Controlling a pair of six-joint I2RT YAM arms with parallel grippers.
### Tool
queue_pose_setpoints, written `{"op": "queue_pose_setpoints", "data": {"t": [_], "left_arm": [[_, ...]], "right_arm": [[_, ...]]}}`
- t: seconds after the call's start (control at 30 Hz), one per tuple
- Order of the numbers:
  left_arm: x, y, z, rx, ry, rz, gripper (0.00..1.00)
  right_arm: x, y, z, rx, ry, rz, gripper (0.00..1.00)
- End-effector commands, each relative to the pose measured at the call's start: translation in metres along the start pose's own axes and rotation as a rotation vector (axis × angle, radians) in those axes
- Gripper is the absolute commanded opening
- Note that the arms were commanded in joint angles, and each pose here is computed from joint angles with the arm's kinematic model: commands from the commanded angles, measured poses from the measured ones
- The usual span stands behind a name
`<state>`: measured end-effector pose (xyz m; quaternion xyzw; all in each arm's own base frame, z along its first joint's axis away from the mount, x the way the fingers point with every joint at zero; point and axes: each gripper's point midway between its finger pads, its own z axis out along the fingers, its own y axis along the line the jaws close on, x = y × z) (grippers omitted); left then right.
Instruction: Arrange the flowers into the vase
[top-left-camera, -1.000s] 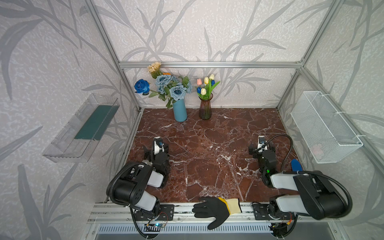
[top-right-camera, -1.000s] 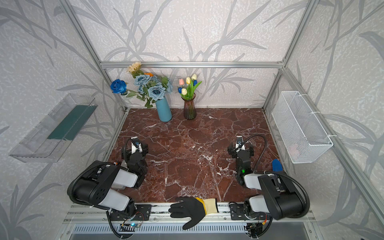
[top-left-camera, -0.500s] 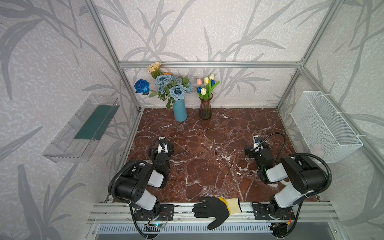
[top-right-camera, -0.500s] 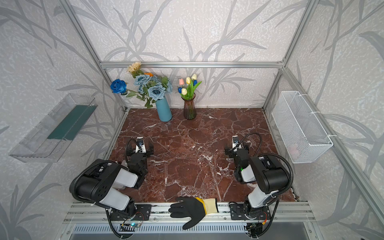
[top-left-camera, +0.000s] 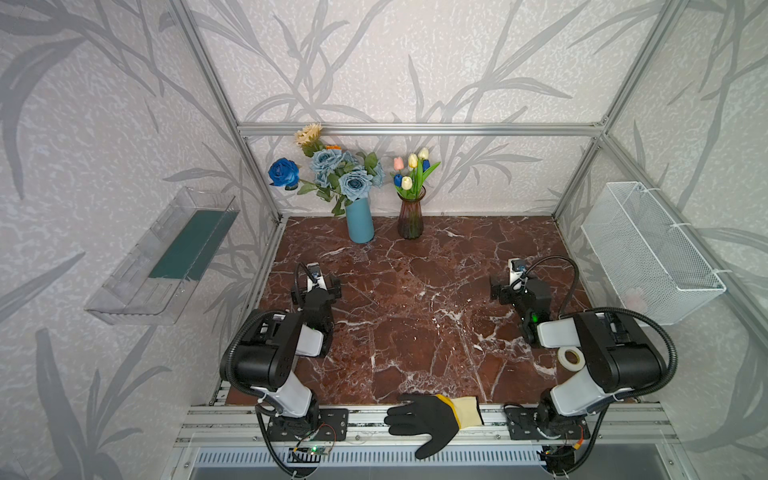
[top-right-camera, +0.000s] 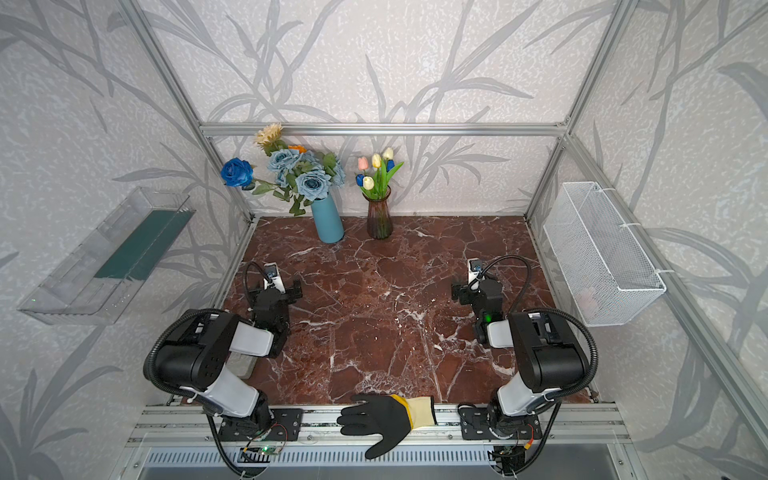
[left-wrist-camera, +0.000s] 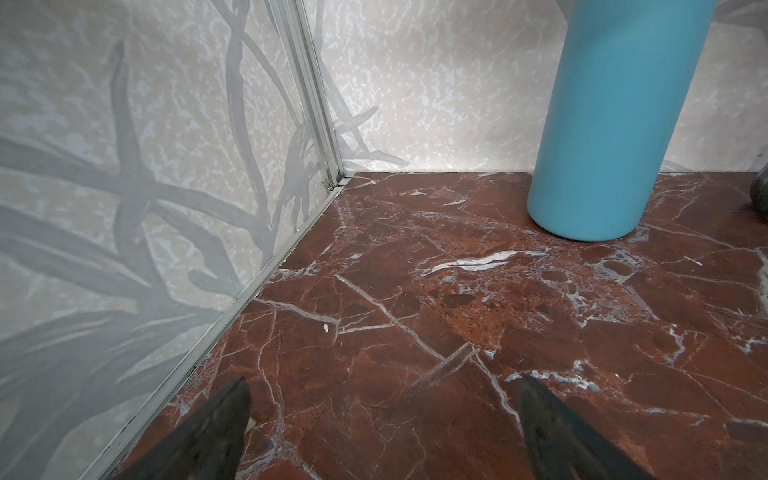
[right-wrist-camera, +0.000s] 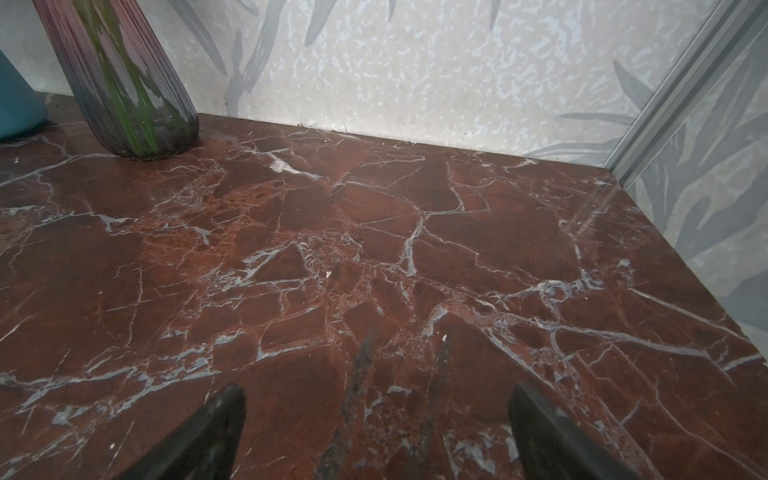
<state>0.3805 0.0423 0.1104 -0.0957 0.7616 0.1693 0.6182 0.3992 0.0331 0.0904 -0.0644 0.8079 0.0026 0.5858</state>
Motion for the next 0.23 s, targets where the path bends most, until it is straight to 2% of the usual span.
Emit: {"op": "queue_pose_setpoints", "data": {"t": [0.0, 0.2], "left_arm": [[0.0038, 0.0014, 0.0018, 0.002, 0.031, -0.024, 0.99], [0.0035, 0.0006, 0.0030, 0.008, 0.036, -0.025, 0.99]], "right_arm": [[-0.0032, 0.0031, -0.0012, -0.018, -0.006, 0.007, 0.99], [-0.0027, 0.0031, -0.0011, -0.018, -0.004, 0.008, 0.99]]}}
